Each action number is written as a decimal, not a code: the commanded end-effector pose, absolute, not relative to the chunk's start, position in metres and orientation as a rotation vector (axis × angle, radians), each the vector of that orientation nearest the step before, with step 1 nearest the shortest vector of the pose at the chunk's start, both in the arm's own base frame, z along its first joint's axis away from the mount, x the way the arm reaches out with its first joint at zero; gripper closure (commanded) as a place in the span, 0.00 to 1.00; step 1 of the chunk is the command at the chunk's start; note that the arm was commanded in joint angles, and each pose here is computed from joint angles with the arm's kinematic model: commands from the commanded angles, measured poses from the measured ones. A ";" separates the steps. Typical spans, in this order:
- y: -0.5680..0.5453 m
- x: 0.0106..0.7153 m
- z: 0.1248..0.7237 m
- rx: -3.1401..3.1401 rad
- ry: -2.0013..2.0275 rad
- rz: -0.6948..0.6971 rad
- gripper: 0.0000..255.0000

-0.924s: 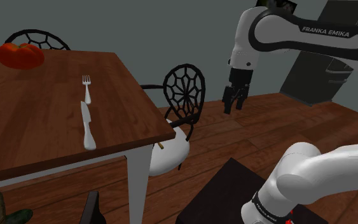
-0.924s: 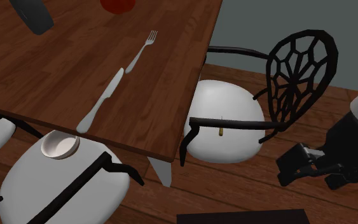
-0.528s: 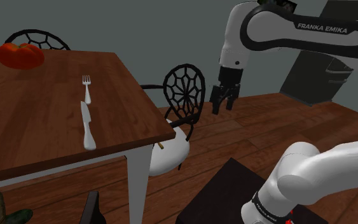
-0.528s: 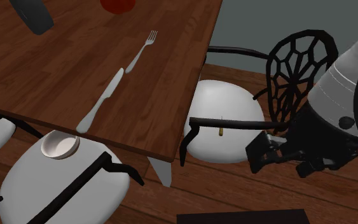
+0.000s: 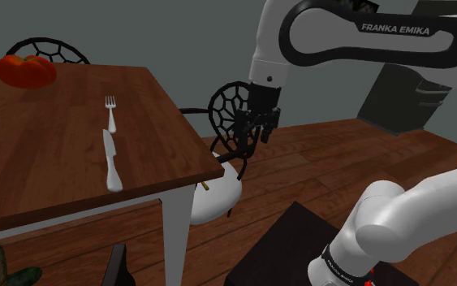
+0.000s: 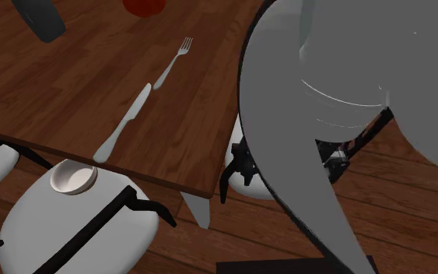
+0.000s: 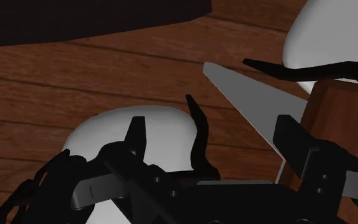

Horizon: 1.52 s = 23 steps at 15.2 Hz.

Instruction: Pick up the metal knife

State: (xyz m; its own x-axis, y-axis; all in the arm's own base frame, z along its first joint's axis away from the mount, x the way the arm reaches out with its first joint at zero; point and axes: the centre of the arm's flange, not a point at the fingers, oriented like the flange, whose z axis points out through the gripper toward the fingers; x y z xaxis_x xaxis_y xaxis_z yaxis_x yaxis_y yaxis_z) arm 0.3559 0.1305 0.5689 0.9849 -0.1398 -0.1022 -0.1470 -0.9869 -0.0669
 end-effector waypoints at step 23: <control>0.403 0.495 0.587 -3.045 0.425 -0.136 0.00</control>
